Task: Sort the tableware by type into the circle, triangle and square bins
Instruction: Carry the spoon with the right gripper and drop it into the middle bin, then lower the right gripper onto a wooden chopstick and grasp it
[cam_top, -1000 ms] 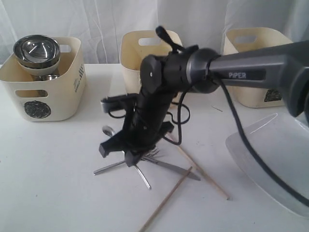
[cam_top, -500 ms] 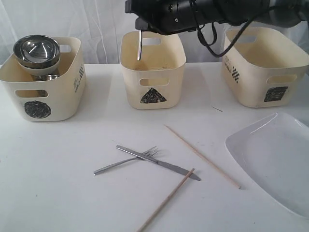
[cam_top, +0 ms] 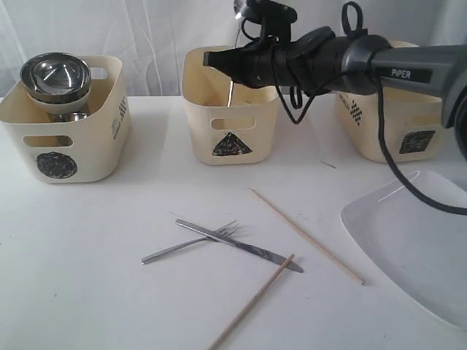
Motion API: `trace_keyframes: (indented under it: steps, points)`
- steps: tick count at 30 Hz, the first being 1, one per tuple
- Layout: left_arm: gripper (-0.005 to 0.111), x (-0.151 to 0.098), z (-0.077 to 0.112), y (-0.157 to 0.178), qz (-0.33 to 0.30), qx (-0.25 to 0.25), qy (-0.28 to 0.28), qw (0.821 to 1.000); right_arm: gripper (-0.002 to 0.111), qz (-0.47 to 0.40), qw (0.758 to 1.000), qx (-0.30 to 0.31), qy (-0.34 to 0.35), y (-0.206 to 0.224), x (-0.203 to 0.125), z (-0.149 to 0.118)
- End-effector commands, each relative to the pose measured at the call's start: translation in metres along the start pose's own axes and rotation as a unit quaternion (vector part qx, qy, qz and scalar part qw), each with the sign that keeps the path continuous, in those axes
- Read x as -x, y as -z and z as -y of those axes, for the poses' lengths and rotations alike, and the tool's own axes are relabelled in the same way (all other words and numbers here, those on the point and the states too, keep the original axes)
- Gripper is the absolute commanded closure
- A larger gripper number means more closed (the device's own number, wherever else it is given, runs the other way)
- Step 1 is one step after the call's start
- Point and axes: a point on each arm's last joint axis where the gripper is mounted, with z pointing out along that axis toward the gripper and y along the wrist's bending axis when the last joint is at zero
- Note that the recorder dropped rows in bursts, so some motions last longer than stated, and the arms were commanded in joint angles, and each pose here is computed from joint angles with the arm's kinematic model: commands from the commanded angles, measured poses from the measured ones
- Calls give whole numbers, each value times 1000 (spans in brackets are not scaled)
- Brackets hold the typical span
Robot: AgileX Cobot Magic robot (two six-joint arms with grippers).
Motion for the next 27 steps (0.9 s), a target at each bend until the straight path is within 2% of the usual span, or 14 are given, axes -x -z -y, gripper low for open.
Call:
trace_keyframes:
  steps: [1, 5, 6, 8, 10, 12, 13, 16, 18, 20, 21, 22, 24, 27]
  points:
    - [107, -4, 0, -1, -9, -2, 5, 1000, 79, 6, 999, 25, 29, 0, 13, -7]
    - [107, -4, 0, -1, -9, -2, 5, 1000, 76, -7, 998, 56, 36, 12, 22, -14]
    - [107, -4, 0, -1, -9, -2, 5, 1000, 76, -59, 990, 108, 63, 23, 21, -20]
    - [107, -4, 0, -1, -9, -2, 5, 1000, 78, -135, 974, 152, 97, 40, 19, -22]
    - [107, -4, 0, -1, -9, -2, 5, 1000, 84, -215, 954, 163, 129, 57, 15, -21]
    - [107, -4, 0, -1, -9, -2, 5, 1000, 93, -306, 926, 138, 172, 72, 6, -13]
    - [107, -4, 0, -1, -9, -2, 5, 1000, 107, -398, 890, 105, 197, 86, -4, -4]
    - [107, -4, 0, -1, -9, -2, 5, 1000, 108, -457, 859, 102, 205, 101, -23, -10]
    - [107, -4, 0, -1, -9, -2, 5, 1000, 108, -486, 823, 146, 256, 119, -50, -28]
    - [107, -4, 0, -1, -9, -2, 5, 1000, 108, -488, 755, 253, 357, 140, -82, -56]
    - [107, -4, 0, -1, -9, -2, 5, 1000, 108, -482, 738, 278, 381, 141, -90, -62]
    - [107, -4, 0, -1, -9, -2, 5, 1000, 107, -475, 704, 314, 424, 143, -101, -70]
    - [107, -4, 0, -1, -9, -2, 5, 1000, 96, -480, 661, 352, 457, 142, -121, -71]
    - [107, -4, 0, -1, -9, -2, 5, 1000, 71, -495, 627, 375, 470, 138, -139, -66]
